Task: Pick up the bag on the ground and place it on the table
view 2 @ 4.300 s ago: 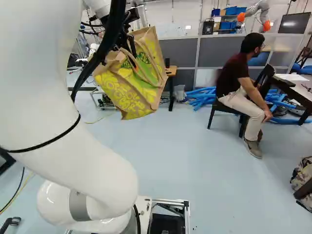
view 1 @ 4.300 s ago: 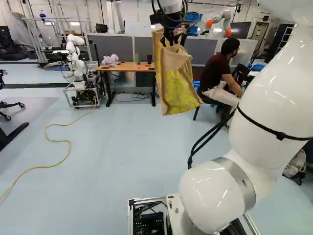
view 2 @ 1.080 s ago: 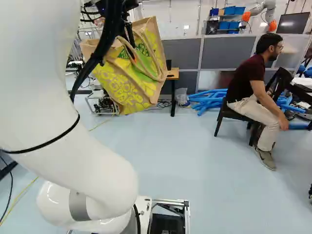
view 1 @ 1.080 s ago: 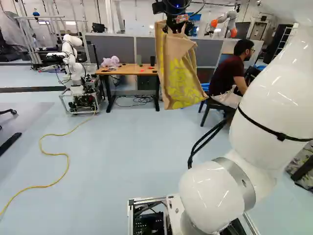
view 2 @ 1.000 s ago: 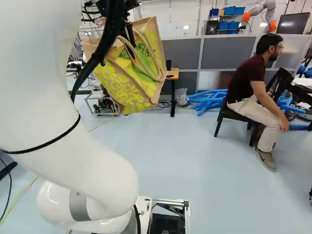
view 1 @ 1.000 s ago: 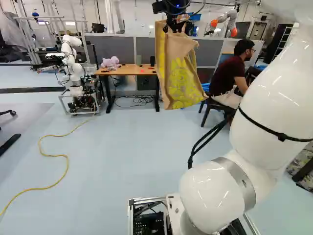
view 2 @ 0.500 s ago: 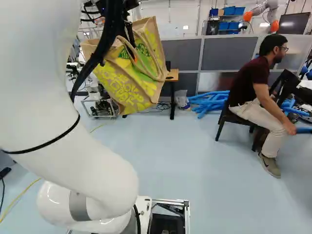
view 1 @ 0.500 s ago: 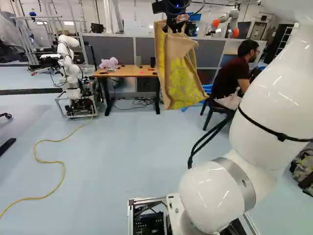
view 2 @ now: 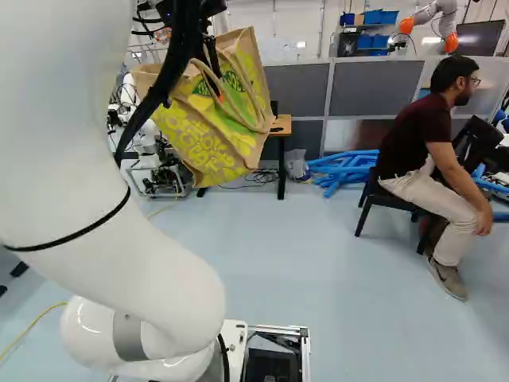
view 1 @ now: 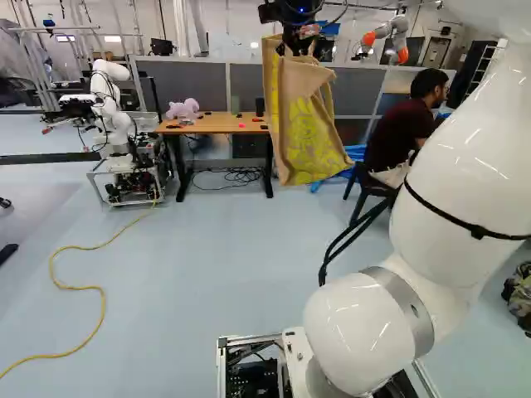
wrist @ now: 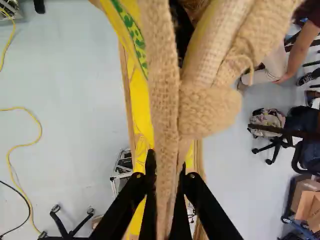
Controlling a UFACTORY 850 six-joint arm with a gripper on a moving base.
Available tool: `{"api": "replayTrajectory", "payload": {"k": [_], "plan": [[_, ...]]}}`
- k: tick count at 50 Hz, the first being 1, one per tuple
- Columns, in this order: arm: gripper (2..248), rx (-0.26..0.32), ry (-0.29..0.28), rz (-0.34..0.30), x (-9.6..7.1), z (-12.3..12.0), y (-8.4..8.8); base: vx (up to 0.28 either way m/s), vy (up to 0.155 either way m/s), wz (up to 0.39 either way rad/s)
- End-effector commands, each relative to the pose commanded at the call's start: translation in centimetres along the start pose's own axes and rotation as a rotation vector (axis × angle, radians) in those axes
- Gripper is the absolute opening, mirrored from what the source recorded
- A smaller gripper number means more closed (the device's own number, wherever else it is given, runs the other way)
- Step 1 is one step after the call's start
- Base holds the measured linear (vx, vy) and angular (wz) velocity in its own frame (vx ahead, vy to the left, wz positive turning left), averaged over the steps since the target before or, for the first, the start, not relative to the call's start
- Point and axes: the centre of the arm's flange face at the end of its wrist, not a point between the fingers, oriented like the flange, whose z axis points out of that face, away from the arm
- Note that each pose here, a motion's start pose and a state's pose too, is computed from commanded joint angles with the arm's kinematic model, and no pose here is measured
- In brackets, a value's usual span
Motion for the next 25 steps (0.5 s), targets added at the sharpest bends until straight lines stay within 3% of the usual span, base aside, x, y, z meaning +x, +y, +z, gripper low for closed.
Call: {"api": "replayTrajectory", "payload": {"k": [25], "plan": [[22,0.000,0.000,0.000,0.00,0.00,0.00,0.185,0.059,-0.021]]}}
